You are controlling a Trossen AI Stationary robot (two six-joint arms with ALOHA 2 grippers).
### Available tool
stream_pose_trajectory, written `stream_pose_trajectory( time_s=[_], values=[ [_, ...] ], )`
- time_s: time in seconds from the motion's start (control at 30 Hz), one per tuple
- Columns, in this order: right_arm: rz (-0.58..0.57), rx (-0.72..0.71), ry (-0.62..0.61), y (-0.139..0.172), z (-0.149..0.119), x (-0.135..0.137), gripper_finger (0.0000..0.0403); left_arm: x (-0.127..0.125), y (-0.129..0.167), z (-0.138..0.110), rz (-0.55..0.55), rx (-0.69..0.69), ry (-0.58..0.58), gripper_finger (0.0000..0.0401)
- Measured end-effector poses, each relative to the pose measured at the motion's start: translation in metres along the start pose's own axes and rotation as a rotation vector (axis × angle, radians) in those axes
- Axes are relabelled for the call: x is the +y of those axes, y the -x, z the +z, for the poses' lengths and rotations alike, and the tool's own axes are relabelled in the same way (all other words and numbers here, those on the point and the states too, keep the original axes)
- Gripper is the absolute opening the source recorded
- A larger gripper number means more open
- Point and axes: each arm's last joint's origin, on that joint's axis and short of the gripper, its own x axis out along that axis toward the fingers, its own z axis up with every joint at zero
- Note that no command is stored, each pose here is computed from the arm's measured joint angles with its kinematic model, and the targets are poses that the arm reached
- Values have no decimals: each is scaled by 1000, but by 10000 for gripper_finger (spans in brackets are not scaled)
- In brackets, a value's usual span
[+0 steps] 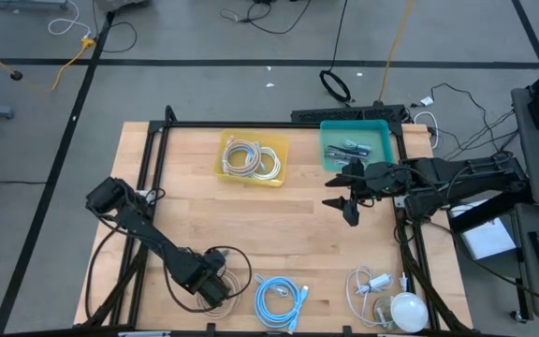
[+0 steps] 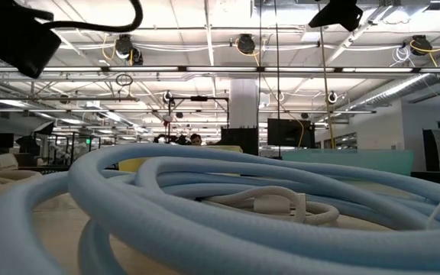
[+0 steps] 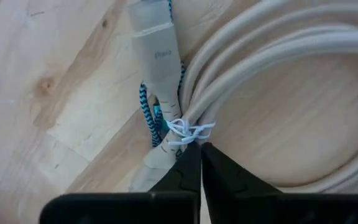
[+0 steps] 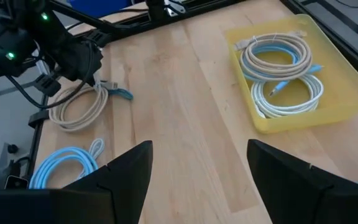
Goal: Pick & Place USB Port
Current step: Put the brown USB cable into the yellow bin
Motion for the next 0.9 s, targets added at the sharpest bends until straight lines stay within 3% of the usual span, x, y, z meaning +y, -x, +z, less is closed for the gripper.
stream_pose_trajectory(
  time_s=[0.2,0.43,0.57,0.73,0.9],
  values=[
    [0,0,0,0,0,0,254,4,19,-2,-71,-22,28,1],
    [-5,-2,2,0,0,0,254,19,57,0,-177,-165,119,1],
    [-8,-3,3,0,0,0,254,25,68,4,-205,-215,81,6],
    [-9,-3,3,0,0,0,254,14,69,13,-296,-212,-31,56],
    [-16,15,5,0,-2,-1,254,2,55,21,-316,-184,-171,151]
  ],
)
